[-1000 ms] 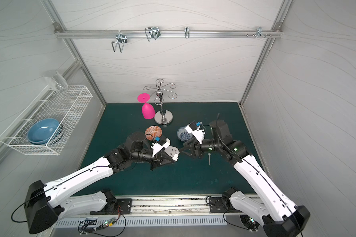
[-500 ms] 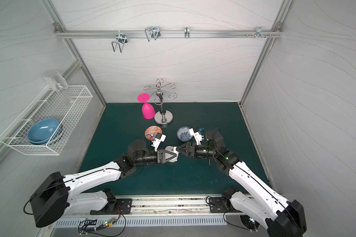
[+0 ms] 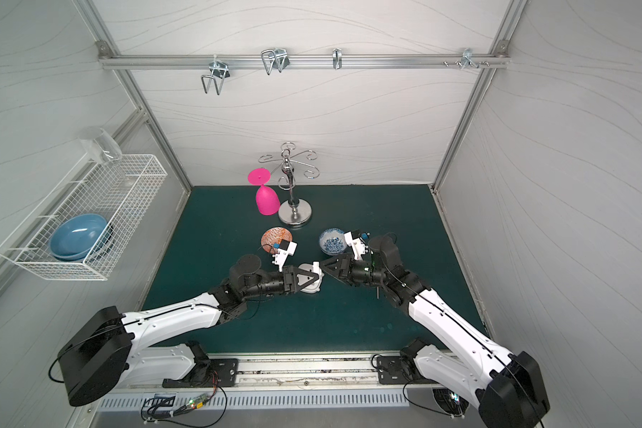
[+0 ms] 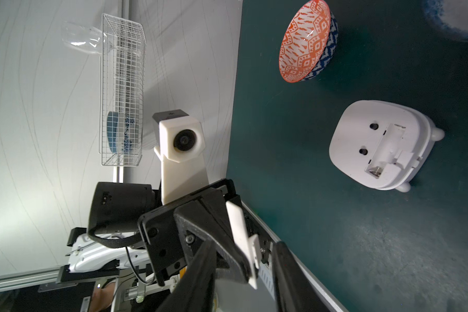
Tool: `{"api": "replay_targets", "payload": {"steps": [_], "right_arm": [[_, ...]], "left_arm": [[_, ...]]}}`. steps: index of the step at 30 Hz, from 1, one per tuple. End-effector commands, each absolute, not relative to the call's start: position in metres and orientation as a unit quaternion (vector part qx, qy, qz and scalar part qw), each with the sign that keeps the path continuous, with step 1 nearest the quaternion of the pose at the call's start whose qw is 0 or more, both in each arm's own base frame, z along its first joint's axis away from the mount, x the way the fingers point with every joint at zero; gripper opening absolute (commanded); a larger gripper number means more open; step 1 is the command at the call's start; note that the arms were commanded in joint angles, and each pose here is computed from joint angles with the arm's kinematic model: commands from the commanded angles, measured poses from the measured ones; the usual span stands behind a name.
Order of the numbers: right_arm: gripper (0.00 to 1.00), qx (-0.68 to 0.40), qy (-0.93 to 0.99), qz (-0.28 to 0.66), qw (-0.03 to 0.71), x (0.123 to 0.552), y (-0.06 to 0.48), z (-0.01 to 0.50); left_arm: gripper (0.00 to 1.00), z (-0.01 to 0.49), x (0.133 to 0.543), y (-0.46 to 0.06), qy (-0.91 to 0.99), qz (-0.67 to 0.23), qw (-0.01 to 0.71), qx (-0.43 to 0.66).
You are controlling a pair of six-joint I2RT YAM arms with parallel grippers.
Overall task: Remove the battery from the alarm
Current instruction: Pick up the cover from the center of the board.
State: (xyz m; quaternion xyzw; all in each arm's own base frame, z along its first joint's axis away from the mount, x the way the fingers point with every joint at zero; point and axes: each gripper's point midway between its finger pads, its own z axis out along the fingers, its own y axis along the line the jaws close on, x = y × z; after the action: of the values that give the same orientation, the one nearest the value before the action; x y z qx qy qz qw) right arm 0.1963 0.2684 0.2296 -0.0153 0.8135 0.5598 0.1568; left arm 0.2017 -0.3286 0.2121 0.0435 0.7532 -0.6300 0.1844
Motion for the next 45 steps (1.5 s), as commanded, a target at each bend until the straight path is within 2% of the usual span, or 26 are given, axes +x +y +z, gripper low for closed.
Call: {"api": "replay_targets", "payload": {"steps": [1, 16, 27, 36, 45], "right_arm": [[0.36, -0.025, 0.804, 0.574, 0.155, 0.194, 0.274, 0.235], [0.20, -0.031, 0.806, 0.572, 0.151, 0.192, 0.277, 0.232], [0.17, -0.035, 0.812, 0.561, 0.157, 0.190, 0.273, 0.231], [0.20, -0.037, 0.814, 0.558, 0.156, 0.189, 0.272, 0.230], [0.12, -0.038, 0.814, 0.558, 0.155, 0.189, 0.273, 0.230]], "left_arm": [[0.00, 0.235, 0.204, -0.331, 0.725, -0.656, 0.204, 0.056], [0.00, 0.233, 0.205, -0.332, 0.724, -0.658, 0.201, 0.051], [0.00, 0.228, 0.206, -0.330, 0.729, -0.653, 0.202, 0.045], [0.00, 0.225, 0.208, -0.330, 0.731, -0.651, 0.203, 0.040], [0.00, 0.223, 0.208, -0.330, 0.733, -0.649, 0.201, 0.038]]}}
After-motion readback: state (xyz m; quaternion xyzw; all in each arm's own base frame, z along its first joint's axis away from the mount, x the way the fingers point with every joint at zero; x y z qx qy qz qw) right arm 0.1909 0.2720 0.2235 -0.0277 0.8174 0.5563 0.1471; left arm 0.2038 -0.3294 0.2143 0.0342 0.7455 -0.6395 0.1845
